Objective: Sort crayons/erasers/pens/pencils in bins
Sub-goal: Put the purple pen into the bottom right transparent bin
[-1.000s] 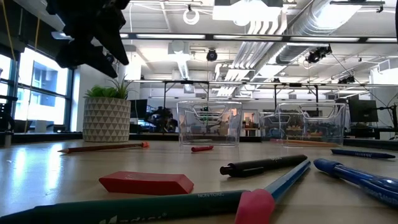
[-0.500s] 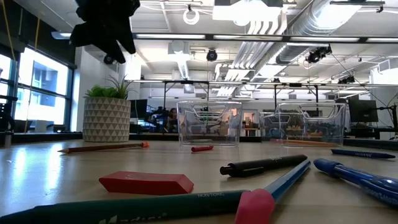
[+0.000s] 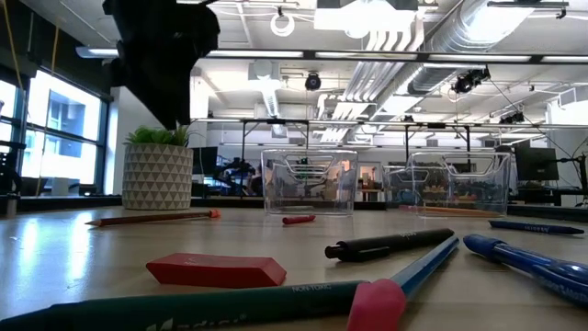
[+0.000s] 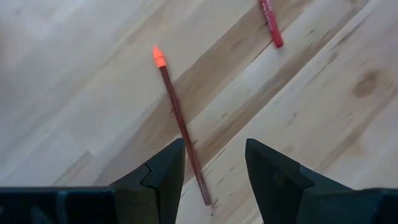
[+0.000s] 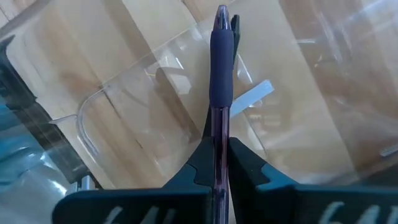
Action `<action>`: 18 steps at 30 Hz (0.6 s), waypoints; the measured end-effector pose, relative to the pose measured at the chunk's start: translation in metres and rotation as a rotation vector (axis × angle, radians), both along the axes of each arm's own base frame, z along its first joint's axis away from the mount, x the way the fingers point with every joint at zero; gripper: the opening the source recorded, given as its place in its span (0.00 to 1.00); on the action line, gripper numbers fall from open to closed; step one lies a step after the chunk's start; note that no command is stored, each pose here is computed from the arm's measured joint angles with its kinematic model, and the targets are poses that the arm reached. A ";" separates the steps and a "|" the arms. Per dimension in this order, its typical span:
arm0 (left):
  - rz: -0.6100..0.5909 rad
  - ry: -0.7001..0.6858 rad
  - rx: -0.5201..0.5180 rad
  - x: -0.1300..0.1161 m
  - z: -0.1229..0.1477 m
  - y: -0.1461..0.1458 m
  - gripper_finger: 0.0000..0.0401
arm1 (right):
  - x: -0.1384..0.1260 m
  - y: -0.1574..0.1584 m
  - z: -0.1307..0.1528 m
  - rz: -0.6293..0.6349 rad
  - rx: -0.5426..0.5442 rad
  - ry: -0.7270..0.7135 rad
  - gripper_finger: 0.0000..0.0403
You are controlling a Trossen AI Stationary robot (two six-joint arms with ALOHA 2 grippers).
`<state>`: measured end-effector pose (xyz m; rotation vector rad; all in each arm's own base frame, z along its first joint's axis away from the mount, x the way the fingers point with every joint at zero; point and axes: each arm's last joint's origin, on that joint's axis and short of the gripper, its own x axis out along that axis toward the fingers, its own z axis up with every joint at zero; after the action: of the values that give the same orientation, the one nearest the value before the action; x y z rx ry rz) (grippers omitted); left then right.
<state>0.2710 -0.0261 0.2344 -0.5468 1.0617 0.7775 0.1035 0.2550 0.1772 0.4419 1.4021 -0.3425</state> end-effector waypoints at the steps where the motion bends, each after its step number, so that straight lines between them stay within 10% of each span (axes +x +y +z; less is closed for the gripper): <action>1: 0.014 0.004 -0.003 0.001 -0.002 0.000 0.39 | 0.000 0.000 -0.001 0.000 0.004 -0.001 0.01; 18: 0.098 0.050 -0.106 0.010 -0.015 0.041 0.45 | 0.012 -0.006 -0.018 -0.046 0.094 0.010 0.03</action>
<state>0.2807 0.0150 0.2198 -0.6760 1.1337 0.8278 0.1153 0.2491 0.1592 0.5503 1.4231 -0.3174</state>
